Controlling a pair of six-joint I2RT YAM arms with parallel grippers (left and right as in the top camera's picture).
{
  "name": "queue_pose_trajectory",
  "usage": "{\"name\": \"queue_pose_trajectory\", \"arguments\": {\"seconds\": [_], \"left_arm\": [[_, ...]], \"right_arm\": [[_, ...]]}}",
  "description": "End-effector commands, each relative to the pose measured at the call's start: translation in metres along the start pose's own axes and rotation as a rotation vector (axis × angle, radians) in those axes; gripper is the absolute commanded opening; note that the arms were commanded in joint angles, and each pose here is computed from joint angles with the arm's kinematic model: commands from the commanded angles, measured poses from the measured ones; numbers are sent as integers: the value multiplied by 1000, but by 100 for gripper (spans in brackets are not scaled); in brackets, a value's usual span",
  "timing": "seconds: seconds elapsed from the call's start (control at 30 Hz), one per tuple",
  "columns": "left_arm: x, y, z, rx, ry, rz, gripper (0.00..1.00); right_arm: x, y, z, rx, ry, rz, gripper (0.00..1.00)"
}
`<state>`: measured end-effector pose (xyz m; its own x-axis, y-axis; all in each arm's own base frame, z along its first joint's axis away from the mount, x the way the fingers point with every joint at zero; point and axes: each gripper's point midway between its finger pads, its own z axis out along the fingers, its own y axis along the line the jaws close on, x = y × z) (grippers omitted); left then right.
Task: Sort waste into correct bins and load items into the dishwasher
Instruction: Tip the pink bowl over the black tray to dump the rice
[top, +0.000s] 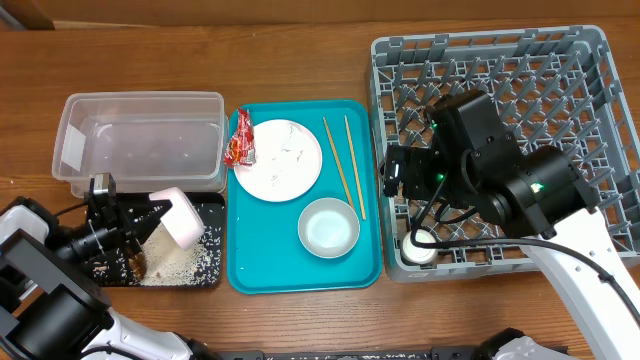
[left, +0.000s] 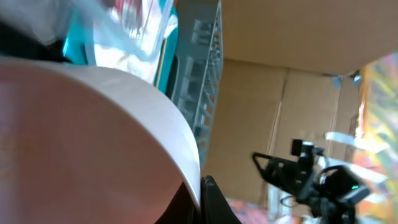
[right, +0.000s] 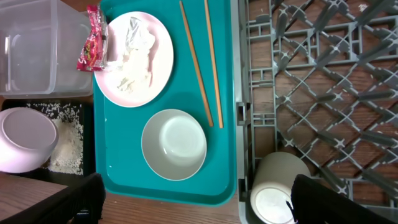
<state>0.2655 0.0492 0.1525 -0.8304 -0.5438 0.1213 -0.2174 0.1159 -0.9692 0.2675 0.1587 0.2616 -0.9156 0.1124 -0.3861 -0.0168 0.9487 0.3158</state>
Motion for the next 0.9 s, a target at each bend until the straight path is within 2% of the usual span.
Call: {"name": "queue_pose_trajectory", "arguments": {"seconds": [0.0, 0.03, 0.1, 0.2, 0.27, 0.3, 0.33, 0.37, 0.57, 0.67, 0.73, 0.83, 0.87], "left_arm": [[-3, -7, 2, 24, -24, 38, 4], [-2, -10, 3, 34, -24, 26, 4], [-6, -8, 3, 24, -37, 128, 4], [-4, -6, 4, 20, -24, -16, 4], [-11, -12, 4, 53, -63, 72, 4], [-15, -10, 3, 55, -76, 51, 4], [-14, -10, 3, 58, -70, -49, 4], [-10, -14, 3, 66, -57, -87, 4], [29, -30, 24, -23, 71, 123, 4], [30, -50, 24, -16, 34, 232, 4], [19, -49, 18, -62, -1, 287, 4], [17, -42, 15, -113, -8, 84, 4], [28, -51, 19, -91, 17, 127, 4]], "right_arm": [[-7, 3, -6, -16, -29, 1, 98], [-6, 3, -6, -15, -29, 1, 98], [-6, 3, -6, -14, -26, 1, 98], [-6, 3, -6, -13, -25, 1, 98], [-6, 3, -6, -13, -25, 1, 98], [-6, 3, -6, -13, -25, 1, 98], [-6, 3, -6, -13, -25, 1, 98], [-5, 3, -6, -13, -25, 1, 98], [-5, 2, -6, -11, -22, -6, 98], [-6, 3, -6, -15, -29, -6, 98], [-6, 3, -6, -14, -26, -6, 98], [-5, 3, -6, -13, -24, -6, 98], [-5, 3, -6, -12, -23, -6, 98]]}}
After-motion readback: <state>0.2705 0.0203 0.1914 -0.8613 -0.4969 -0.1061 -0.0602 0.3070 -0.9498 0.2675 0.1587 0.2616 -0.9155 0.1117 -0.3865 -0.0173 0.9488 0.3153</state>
